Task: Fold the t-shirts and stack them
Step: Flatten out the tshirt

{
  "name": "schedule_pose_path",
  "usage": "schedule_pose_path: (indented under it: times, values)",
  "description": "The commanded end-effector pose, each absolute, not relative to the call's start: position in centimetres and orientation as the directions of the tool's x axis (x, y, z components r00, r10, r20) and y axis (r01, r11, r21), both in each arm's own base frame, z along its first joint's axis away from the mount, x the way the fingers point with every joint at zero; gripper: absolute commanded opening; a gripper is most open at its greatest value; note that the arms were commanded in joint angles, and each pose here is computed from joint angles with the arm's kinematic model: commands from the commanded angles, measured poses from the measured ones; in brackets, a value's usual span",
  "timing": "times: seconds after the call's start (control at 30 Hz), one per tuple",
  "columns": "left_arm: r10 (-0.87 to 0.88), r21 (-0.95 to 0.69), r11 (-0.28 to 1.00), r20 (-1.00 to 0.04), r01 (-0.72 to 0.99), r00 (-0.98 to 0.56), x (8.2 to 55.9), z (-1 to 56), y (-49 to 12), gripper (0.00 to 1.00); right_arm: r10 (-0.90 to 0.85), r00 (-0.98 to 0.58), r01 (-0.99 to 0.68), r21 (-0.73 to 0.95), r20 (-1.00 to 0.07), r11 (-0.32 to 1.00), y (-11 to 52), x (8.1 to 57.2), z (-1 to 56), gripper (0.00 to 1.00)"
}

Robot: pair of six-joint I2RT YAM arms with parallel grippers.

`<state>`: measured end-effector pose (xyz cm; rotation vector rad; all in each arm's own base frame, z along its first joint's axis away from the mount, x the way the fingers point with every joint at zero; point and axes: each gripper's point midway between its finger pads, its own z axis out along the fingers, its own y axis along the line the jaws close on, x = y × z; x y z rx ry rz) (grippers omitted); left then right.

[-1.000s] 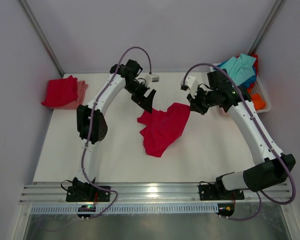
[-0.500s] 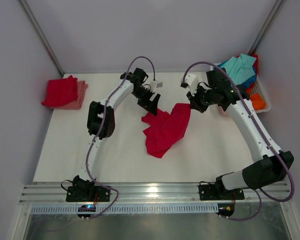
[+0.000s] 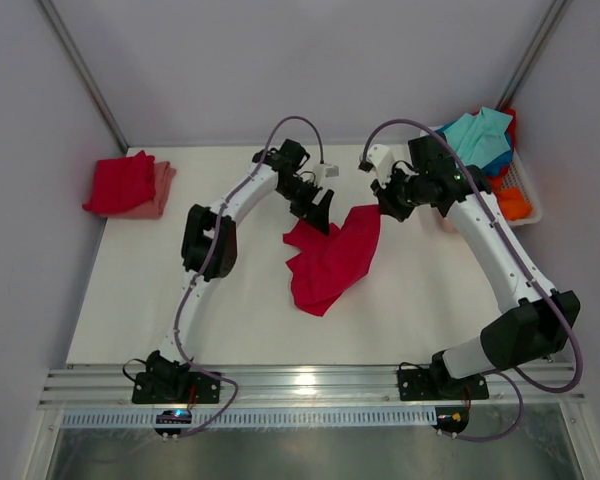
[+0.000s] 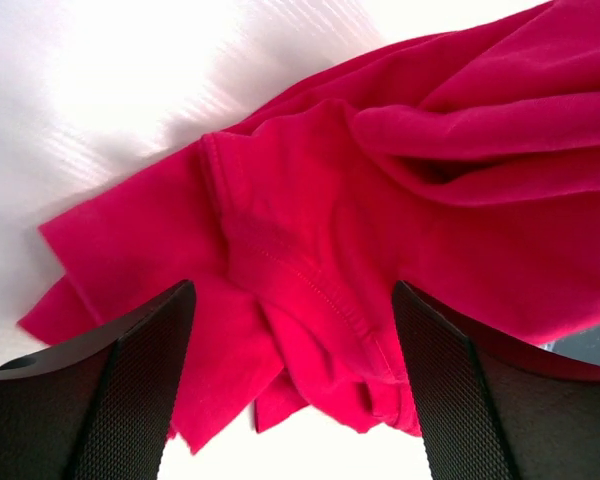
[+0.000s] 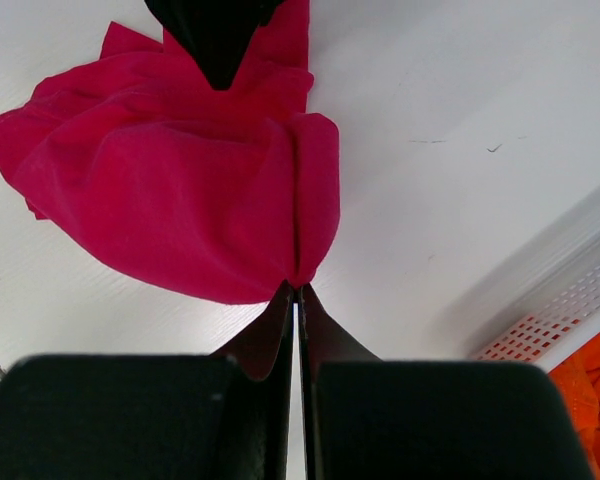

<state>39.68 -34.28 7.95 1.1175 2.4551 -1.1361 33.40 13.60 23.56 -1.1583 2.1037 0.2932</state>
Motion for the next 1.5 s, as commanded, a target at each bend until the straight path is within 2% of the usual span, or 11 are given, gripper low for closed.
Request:
schedule_pose_path:
  times: [0.0,0.27,0.37,0.43,0.47,0.73,0.87,0.97,1.1,1.23,1.47]
  values:
    - [0.543,-0.575,0.383,-0.493,0.723,-0.680,39.7,7.8,-35.7,0.84,-0.626,-0.305,-0.787,-0.180,-0.718,0.590,13.9,35.0,25.8,0.03]
    - [0.561,-0.583,0.399,-0.456,0.708,-0.691,39.5,5.7,-35.6,0.82,-0.624,-0.305,-0.780,-0.187,-0.720,0.598,13.8,35.3,26.3,0.03]
    - [0.557,-0.587,0.405,-0.450,0.701,-0.698,39.5,5.4,-35.6,0.75,-0.623,-0.309,-0.776,-0.188,-0.719,0.602,13.8,35.3,26.3,0.03]
    - [0.558,-0.582,0.407,-0.452,0.704,-0.696,39.7,5.2,-35.6,0.35,-0.624,-0.315,-0.772,-0.189,-0.715,0.606,13.6,35.3,26.0,0.03]
    - [0.557,-0.575,0.410,-0.457,0.708,-0.693,39.8,5.3,-35.6,0.02,-0.624,-0.316,-0.771,-0.190,-0.714,0.608,13.6,35.3,26.0,0.03]
    - [0.534,-0.487,0.462,-0.514,0.741,-0.671,42.1,7.5,-34.6,0.00,-0.642,-0.351,-0.749,-0.208,-0.681,0.629,12.7,35.7,23.9,0.03]
    - [0.476,-0.393,0.569,-0.559,0.722,-0.679,45.7,9.5,-31.9,0.00,-0.640,-0.361,-0.732,-0.219,-0.678,0.646,12.4,36.1,23.6,0.03]
    - [0.431,-0.262,0.670,-0.625,0.695,-0.651,49.1,13.0,-28.7,0.00,-0.638,-0.387,-0.696,-0.243,-0.665,0.676,11.7,36.9,23.0,0.03]
    - [0.284,-0.228,0.756,-0.731,0.614,-0.621,52.7,19.4,-24.2,0.00,-0.625,-0.413,-0.641,-0.276,-0.663,0.716,10.9,38.3,22.9,0.03]
    - [0.123,-0.210,0.853,-0.809,0.479,-0.574,55.8,25.4,-17.7,0.00,-0.577,-0.366,-0.535,-0.342,-0.730,0.772,10.5,41.0,26.1,0.03]
    - [0.151,0.024,0.948,-0.912,0.318,-0.382,56.6,33.7,-11.3,0.00,-0.562,-0.371,-0.272,-0.492,-0.739,0.827,7.3,47.1,32.0,0.03]
